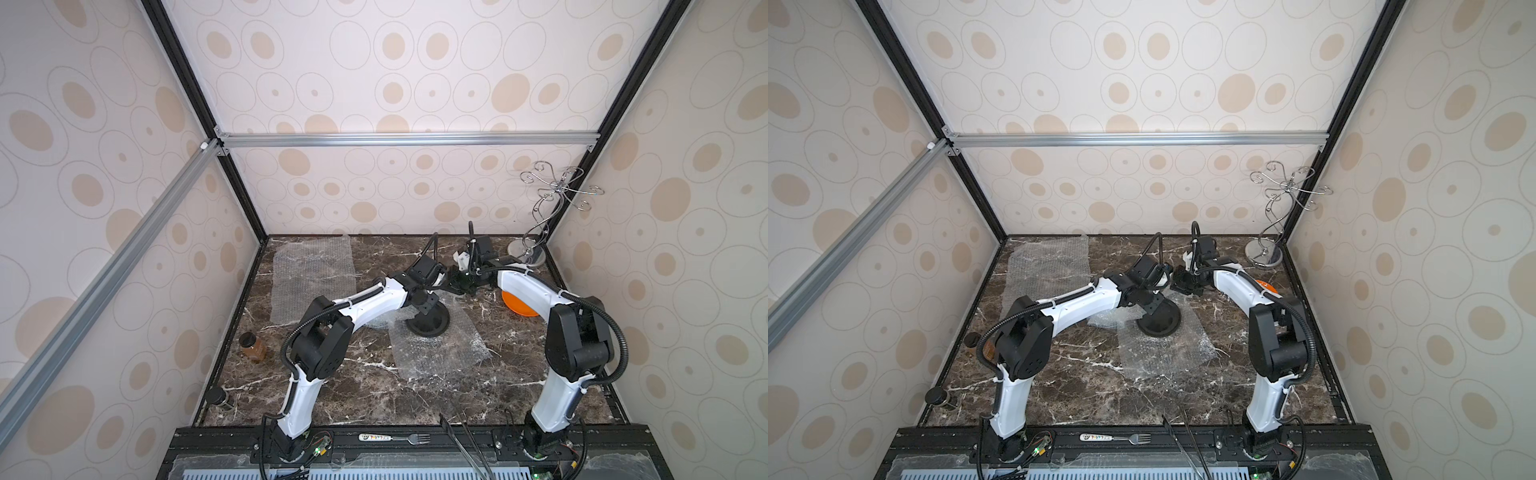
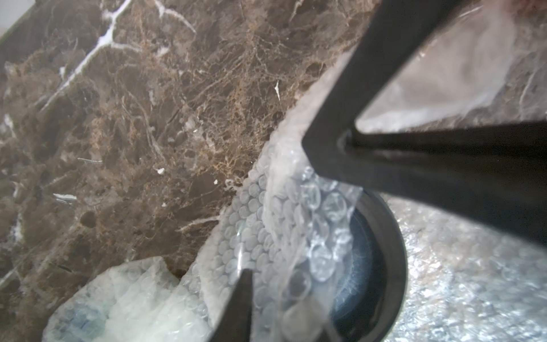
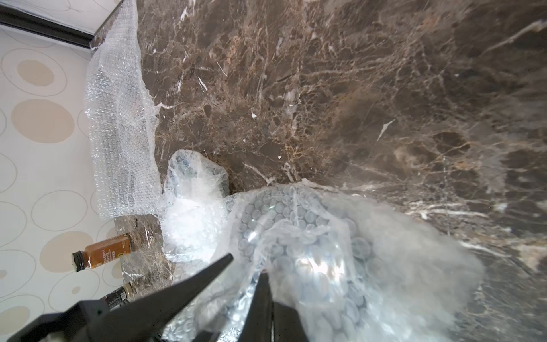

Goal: Unpack dinner plates from bubble wrap
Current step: Unwrap the bubble wrap at the center of the board.

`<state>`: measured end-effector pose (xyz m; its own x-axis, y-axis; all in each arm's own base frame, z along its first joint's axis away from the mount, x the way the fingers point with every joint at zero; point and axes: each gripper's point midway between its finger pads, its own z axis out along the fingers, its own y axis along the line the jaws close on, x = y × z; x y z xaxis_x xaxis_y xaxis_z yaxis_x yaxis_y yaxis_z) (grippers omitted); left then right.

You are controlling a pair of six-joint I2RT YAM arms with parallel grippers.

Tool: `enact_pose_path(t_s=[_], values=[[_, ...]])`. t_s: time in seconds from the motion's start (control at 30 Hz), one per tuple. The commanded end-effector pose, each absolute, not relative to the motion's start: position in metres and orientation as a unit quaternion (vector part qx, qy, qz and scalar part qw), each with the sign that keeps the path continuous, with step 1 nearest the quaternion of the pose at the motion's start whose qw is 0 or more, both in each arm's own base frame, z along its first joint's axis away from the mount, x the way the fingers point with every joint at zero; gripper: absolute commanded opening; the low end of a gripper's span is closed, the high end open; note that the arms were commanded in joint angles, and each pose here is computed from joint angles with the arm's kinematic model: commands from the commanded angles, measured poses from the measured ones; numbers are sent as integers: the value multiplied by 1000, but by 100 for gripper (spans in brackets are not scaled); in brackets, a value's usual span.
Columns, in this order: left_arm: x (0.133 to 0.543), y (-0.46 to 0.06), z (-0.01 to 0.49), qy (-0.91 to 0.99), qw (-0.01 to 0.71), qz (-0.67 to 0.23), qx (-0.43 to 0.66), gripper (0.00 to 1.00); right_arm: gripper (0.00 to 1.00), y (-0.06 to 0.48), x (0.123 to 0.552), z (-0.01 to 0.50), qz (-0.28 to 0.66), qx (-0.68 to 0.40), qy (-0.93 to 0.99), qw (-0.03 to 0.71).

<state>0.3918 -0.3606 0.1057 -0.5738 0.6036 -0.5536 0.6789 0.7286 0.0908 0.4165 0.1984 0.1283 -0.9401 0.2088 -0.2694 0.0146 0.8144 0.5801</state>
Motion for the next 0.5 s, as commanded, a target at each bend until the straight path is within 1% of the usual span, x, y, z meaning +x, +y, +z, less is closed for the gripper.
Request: enact_pose_path(t_s=[0.0,0.17,0.23,0.37,0.43,0.47], values=[[399,-364,113,881,290,-59,369,9,15,195,405,139,294,50,940,166],[402,-371,111,881,283,-71,372,4,34,188,391,147,290,47,940,171],[403,-373,110,881,281,-74,372,3,38,185,382,152,289,44,941,172],[403,-376,110,881,279,-80,373,2,40,176,360,160,282,40,942,176],[404,-375,110,882,278,-82,372,2,34,172,347,158,279,42,944,174],[404,-376,110,881,279,-84,372,1,28,170,341,154,277,44,945,170]])
